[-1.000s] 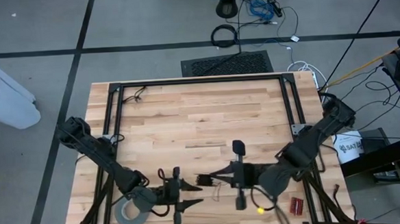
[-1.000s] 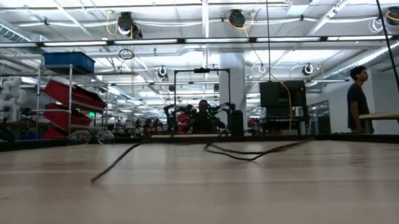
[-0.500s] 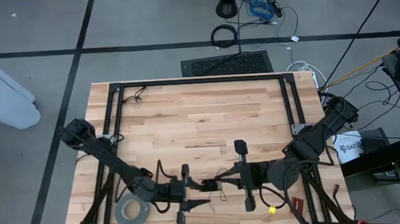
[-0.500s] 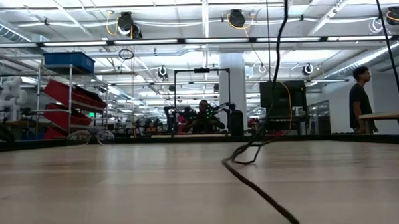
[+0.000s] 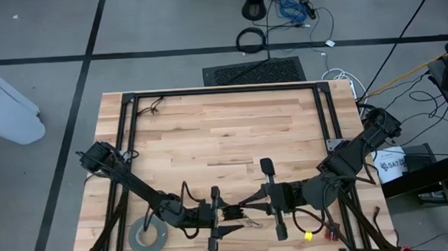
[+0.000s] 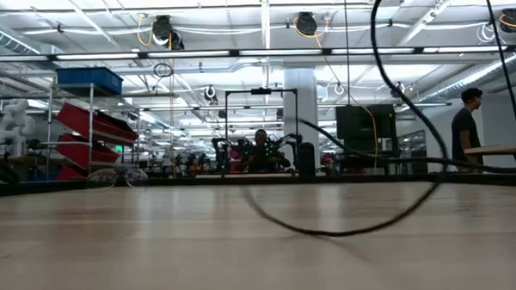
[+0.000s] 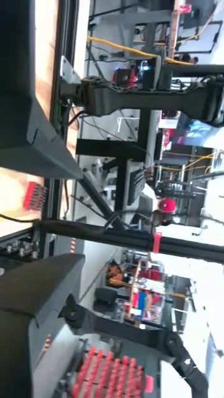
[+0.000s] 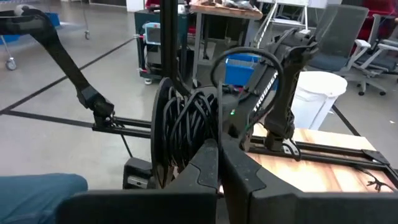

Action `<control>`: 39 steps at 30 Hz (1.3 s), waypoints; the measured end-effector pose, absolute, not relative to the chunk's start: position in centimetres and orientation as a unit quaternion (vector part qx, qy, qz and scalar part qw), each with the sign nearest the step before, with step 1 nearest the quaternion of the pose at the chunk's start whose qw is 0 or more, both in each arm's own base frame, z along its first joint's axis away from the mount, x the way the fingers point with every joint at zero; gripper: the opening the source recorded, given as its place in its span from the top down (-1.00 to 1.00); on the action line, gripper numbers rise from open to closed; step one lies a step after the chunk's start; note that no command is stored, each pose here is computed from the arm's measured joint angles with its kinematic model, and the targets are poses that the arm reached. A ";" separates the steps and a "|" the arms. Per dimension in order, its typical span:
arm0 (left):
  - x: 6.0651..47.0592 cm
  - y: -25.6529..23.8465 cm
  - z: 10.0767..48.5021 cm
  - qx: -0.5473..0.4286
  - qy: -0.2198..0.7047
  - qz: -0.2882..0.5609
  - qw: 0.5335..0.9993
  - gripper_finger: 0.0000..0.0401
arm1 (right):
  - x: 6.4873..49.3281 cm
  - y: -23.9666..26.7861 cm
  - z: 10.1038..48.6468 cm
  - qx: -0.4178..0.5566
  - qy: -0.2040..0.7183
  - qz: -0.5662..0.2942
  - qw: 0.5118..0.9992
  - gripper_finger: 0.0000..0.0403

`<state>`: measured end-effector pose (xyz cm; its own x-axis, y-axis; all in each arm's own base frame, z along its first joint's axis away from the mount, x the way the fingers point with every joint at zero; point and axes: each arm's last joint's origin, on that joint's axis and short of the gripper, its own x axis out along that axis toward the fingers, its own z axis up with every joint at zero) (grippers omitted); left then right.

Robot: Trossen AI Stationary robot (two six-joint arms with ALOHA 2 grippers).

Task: Coil cords
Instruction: Coil the black wire onto the spool

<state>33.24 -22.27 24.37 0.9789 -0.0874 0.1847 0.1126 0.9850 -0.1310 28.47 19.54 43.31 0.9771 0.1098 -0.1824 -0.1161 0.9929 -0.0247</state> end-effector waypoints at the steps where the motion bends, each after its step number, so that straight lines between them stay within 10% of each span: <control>1: 33.3 -22.2 24.3 -0.077 -0.093 -0.049 0.991 -0.11 | 28.5 19.5 43.3 -0.018 0.091 0.057 0.994 1.00; 11: 34.0 -21.5 24.6 -0.083 -0.105 -0.074 0.988 -0.48 | 28.6 19.5 43.9 -0.029 0.060 0.058 0.996 1.00; 39: 35.7 -21.2 24.0 -0.023 -0.093 -0.044 0.994 -0.29 | 28.7 19.6 44.4 -0.054 0.037 0.060 0.996 1.00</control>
<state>35.73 -21.17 24.02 0.9790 -0.0824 0.1865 0.0911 0.9951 -0.0386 28.69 19.55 44.38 0.9900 0.1153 -0.0810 -0.1235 0.9869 -0.1039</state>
